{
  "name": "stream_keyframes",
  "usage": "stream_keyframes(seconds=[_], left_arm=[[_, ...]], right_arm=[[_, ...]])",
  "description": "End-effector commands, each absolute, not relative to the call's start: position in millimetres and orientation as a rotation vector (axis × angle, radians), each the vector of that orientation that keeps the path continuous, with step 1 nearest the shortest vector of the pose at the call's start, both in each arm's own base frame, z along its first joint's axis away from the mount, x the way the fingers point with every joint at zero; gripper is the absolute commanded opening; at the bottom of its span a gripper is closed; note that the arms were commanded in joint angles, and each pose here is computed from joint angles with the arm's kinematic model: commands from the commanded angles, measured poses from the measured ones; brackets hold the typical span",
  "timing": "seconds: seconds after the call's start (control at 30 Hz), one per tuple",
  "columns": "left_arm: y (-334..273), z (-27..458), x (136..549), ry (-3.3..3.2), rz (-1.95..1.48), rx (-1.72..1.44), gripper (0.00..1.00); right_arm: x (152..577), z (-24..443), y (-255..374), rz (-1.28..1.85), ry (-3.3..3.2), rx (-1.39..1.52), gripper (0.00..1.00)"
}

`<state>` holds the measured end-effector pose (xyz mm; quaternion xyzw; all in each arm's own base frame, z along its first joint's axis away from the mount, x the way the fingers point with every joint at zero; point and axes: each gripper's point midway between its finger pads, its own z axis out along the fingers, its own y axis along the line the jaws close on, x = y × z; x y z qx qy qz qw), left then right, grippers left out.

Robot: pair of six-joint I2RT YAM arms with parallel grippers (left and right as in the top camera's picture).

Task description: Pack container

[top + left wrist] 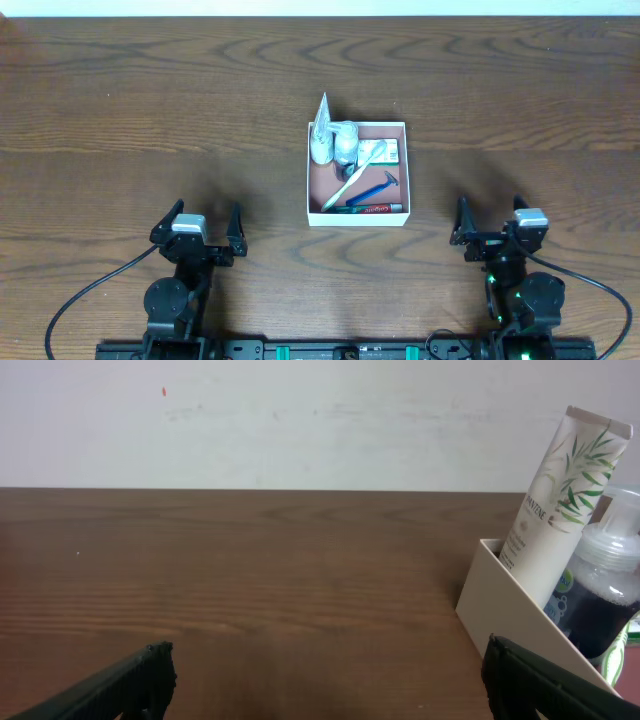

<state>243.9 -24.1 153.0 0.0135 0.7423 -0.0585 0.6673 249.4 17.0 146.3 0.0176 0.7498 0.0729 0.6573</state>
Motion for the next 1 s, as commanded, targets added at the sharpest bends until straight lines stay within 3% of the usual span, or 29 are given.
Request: stream_keyframes(seconds=[0.0,0.97], left_arm=[[-26.0,138.2,242.8,1.721,-0.138,0.046,0.98],[-26.0,138.2,242.8,1.72,-0.138,0.046,0.98]], right_arm=[[247.1,148.7,17.2,0.118,1.682,-0.011,0.99],[245.6,157.7,16.6,0.088,1.641,-0.042,0.99]])
